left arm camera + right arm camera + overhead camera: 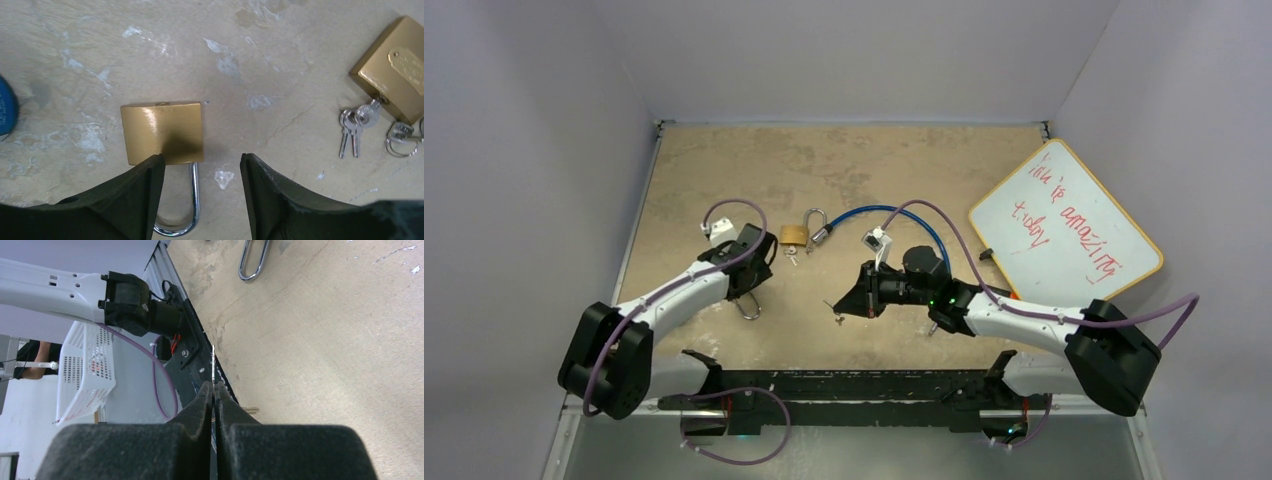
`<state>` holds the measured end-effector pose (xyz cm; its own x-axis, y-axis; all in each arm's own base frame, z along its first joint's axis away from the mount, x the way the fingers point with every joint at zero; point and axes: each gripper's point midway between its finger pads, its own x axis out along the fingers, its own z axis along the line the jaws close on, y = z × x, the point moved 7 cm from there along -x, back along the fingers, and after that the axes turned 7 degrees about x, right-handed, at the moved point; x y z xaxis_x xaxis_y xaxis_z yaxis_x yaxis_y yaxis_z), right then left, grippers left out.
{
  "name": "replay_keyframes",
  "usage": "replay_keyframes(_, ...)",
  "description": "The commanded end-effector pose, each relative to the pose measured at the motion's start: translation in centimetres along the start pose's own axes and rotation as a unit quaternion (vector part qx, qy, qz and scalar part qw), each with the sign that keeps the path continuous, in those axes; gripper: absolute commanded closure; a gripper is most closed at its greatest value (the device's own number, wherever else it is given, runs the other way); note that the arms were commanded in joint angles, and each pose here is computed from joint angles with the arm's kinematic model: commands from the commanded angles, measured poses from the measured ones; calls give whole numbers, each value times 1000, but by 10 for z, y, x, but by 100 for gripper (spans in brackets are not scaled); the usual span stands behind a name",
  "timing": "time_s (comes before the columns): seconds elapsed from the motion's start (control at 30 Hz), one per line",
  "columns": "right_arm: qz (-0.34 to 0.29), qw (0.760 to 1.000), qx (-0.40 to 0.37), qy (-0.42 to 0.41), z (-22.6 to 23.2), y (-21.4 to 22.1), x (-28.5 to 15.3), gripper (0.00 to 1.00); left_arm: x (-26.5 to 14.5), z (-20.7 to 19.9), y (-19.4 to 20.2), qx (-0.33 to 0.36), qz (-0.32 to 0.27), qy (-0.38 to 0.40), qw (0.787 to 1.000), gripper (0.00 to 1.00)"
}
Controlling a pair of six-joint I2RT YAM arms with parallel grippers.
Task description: Unlock with the key
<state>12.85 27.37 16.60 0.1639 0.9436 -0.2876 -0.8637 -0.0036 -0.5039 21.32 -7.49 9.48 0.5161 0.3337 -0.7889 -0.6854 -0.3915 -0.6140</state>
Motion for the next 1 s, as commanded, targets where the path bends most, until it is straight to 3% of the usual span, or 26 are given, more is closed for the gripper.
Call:
replay_keyframes(0.0,-18,1000,-10,-18,13,-11,1,100,-7,-7,7,32,24,74,996,42)
replay_keyframes(0.2,-19,1000,-2,-20,9,-9,4,100,-11,2,31,46,69,101,991,48)
replay_keyframes(0.33,-15,1000,6,-18,6,-7,7,100,-8,-3,50,55,105,134,984,68)
replay_keyframes(0.57,-15,1000,13,-9,2,-3,3,100,0,-21,56,120,114,147,975,100)
replay_keyframes(0.77,-45,996,47,59,-9,-2,-7,100,-25,-63,71,248,84,200,944,100)
replay_keyframes(0.97,-95,976,100,168,-30,0,-22,100,-42,-75,101,328,98,253,905,100)
